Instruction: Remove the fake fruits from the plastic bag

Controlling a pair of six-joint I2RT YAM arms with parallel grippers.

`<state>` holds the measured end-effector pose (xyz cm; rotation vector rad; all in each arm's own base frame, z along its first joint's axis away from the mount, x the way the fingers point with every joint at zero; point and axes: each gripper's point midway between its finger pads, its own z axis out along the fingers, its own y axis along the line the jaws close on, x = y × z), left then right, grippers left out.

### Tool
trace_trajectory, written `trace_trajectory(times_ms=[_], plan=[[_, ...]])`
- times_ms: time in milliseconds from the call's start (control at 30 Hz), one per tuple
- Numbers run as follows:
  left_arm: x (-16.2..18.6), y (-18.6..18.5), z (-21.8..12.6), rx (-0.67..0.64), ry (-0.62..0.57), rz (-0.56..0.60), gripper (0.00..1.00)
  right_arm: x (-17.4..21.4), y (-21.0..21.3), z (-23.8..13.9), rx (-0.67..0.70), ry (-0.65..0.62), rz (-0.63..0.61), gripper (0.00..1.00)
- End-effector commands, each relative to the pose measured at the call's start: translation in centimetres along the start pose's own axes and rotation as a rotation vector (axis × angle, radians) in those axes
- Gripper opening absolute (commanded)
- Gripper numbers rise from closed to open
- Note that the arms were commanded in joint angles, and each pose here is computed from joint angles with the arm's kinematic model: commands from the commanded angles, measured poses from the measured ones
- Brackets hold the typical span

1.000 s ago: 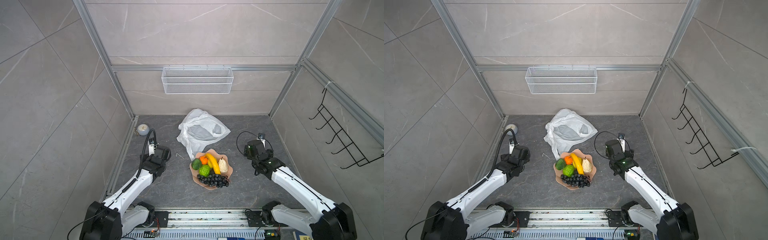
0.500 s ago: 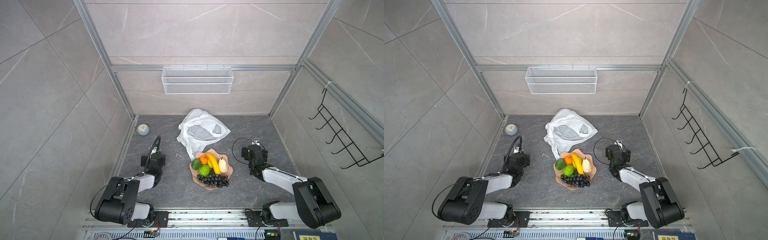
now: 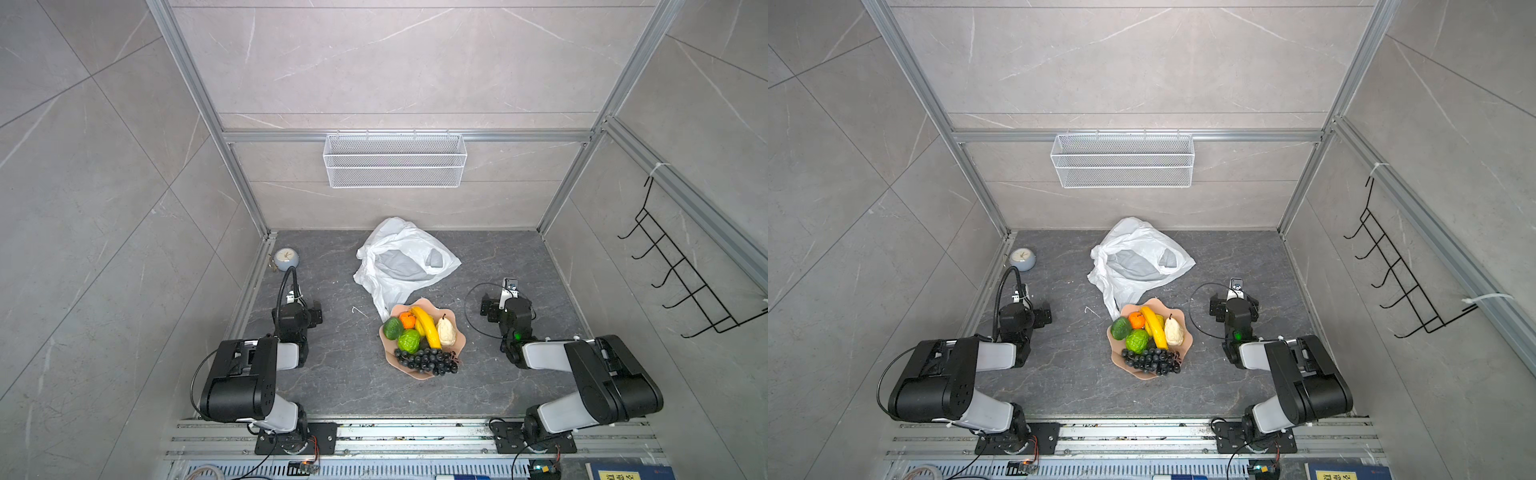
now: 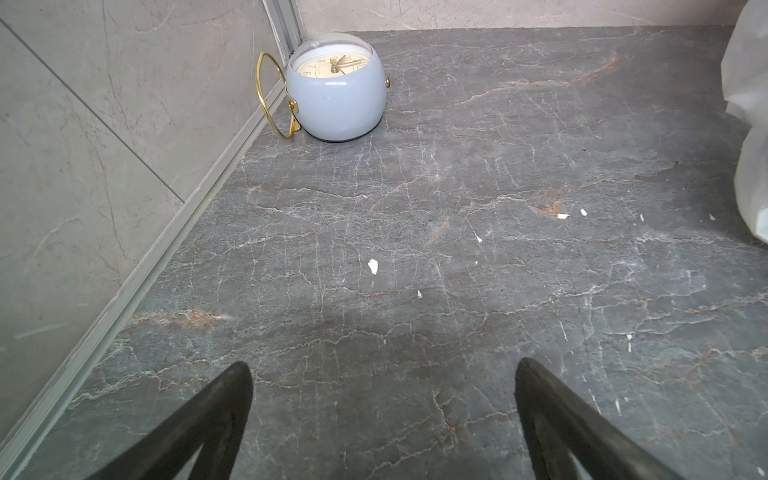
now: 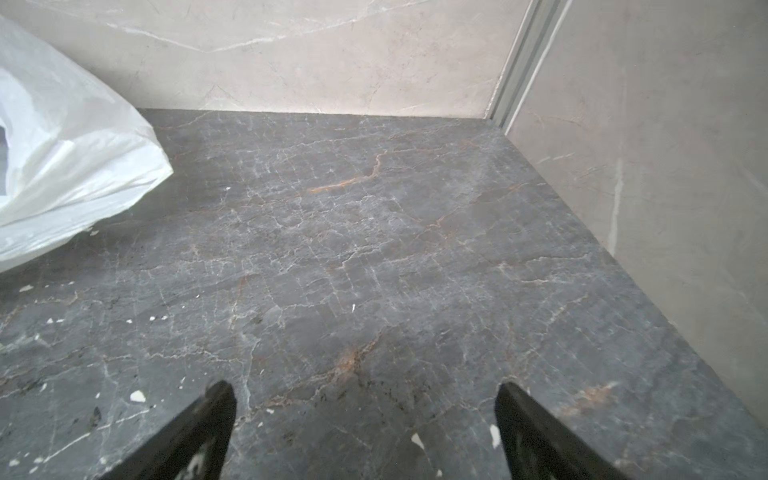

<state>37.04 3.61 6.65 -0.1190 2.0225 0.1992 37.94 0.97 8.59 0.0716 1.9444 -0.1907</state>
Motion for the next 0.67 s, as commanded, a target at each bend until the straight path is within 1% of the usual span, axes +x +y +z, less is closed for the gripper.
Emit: trace_trajectory(times_ms=[0, 633], plan=[[-2.38, -0.48, 0.09, 0.035, -0.071, -0.041, 1.0, -1.08, 0.08, 0.1, -0.019, -0.054, 0.02, 0.99], [-2.44, -0.45, 0.06, 0.032, -0.076, -0.041, 1.0, -0.98, 0.1, 0.14, -0.024, -0.042, 0.02, 1.0]])
